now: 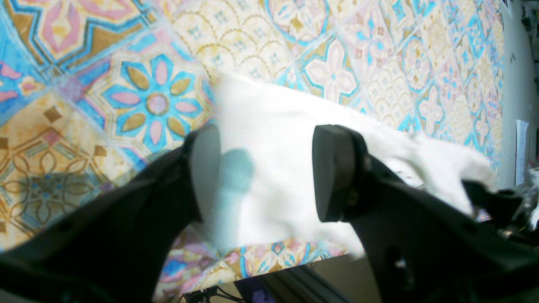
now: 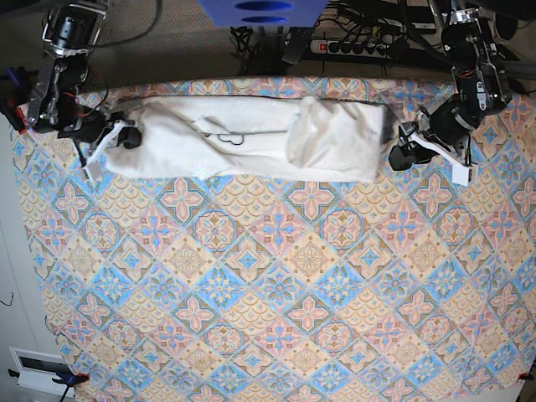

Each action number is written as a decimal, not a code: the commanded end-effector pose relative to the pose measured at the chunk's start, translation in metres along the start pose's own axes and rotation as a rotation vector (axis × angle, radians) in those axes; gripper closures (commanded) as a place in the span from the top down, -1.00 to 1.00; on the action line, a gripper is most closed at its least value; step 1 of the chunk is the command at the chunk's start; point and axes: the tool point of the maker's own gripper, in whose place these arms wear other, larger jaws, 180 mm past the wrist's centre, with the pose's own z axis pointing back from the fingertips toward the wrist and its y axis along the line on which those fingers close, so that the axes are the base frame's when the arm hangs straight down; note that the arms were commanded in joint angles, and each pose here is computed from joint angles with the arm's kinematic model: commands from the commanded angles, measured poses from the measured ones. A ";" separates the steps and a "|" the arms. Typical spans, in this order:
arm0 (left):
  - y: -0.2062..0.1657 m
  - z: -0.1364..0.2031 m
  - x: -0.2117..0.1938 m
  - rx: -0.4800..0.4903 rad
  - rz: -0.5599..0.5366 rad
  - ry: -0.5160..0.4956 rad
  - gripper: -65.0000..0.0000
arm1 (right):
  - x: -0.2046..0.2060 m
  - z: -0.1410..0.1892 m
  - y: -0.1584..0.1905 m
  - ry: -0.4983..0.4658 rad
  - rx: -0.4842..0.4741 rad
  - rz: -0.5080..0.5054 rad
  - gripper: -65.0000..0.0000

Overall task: Fold the T-shirt properly
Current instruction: 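Grasp the strip end with the right gripper and fold it toward the middle, then lift the folded end with the right gripper and lay it over the bundle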

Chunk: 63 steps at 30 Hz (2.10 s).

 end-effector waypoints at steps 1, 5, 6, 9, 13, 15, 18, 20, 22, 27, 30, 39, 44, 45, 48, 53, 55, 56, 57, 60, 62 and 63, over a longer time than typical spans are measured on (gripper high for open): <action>-0.003 0.003 0.011 -0.011 -0.016 -0.035 0.08 | 0.018 0.010 -0.007 -0.039 -0.013 0.030 -0.88; -0.002 0.004 0.012 -0.009 -0.016 -0.037 0.08 | 0.038 0.027 -0.025 -0.053 -0.063 0.074 -0.88; -0.002 0.004 0.012 -0.009 -0.016 -0.037 0.08 | 0.041 0.032 -0.030 -0.053 -0.077 0.084 -0.88; -0.002 0.004 0.012 -0.008 -0.015 -0.037 0.08 | 0.049 0.045 -0.043 -0.054 -0.112 0.108 -0.88; -0.001 0.004 0.011 -0.007 -0.013 -0.035 0.08 | 0.054 0.055 -0.051 -0.048 -0.140 0.134 -0.88; -0.002 0.004 0.011 -0.007 -0.014 -0.036 0.08 | 0.055 0.058 -0.050 -0.046 -0.145 0.149 -0.88; -0.001 0.003 0.010 -0.004 -0.012 -0.032 0.08 | 0.069 0.063 -0.031 -0.077 -0.142 0.238 -0.88; 0.005 0.002 0.003 0.003 0.006 -0.016 0.08 | 0.063 0.060 -0.014 -0.052 -0.122 0.299 -0.88; 0.007 0.001 0.001 0.005 0.013 -0.010 0.07 | 0.064 0.055 0.005 -0.044 -0.095 0.365 -0.88; 0.011 0.002 -0.003 0.024 0.005 0.001 0.07 | 0.064 0.033 0.061 -0.051 0.016 0.466 -0.88; 0.018 0.002 -0.006 0.066 -0.023 0.016 0.07 | 0.061 0.021 0.091 -0.060 0.081 0.495 -0.88; 0.023 0.001 -0.009 0.097 -0.042 0.029 0.07 | 0.048 -0.004 0.176 -0.084 0.269 0.558 -0.88; 0.023 0.001 -0.010 0.099 -0.046 0.033 0.07 | 0.038 -0.015 0.214 -0.077 0.364 0.567 -0.88; 0.023 0.001 -0.010 0.099 -0.046 0.033 0.07 | 0.040 -0.017 0.220 -0.084 0.376 0.573 -0.88; 0.026 0.000 -0.014 0.102 -0.036 0.044 0.07 | 0.044 -0.021 0.243 -0.096 0.424 0.604 -0.88; 0.034 -0.004 -0.023 0.110 -0.005 0.067 0.07 | 0.055 -0.025 0.276 -0.130 0.492 0.629 -0.87; 0.035 -0.004 -0.025 0.112 0.002 0.073 0.07 | 0.060 -0.028 0.285 -0.134 0.491 0.666 -0.87; 0.036 -0.005 -0.026 0.112 0.004 0.075 0.07 | 0.064 -0.030 0.285 -0.133 0.473 0.694 -0.87; 0.037 -0.005 -0.028 0.114 0.008 0.079 0.07 | 0.068 -0.032 0.285 -0.127 0.452 0.732 -0.87; 0.036 -0.005 -0.026 0.112 0.006 0.076 0.07 | 0.063 -0.047 0.291 -0.066 0.432 0.819 -0.81; 0.036 -0.005 -0.025 0.111 0.005 0.074 0.07 | 0.052 -0.060 0.291 -0.001 0.423 0.865 -0.71; 0.035 -0.006 -0.024 0.108 0.006 0.072 0.07 | 0.045 -0.066 0.291 0.032 0.418 0.894 -0.65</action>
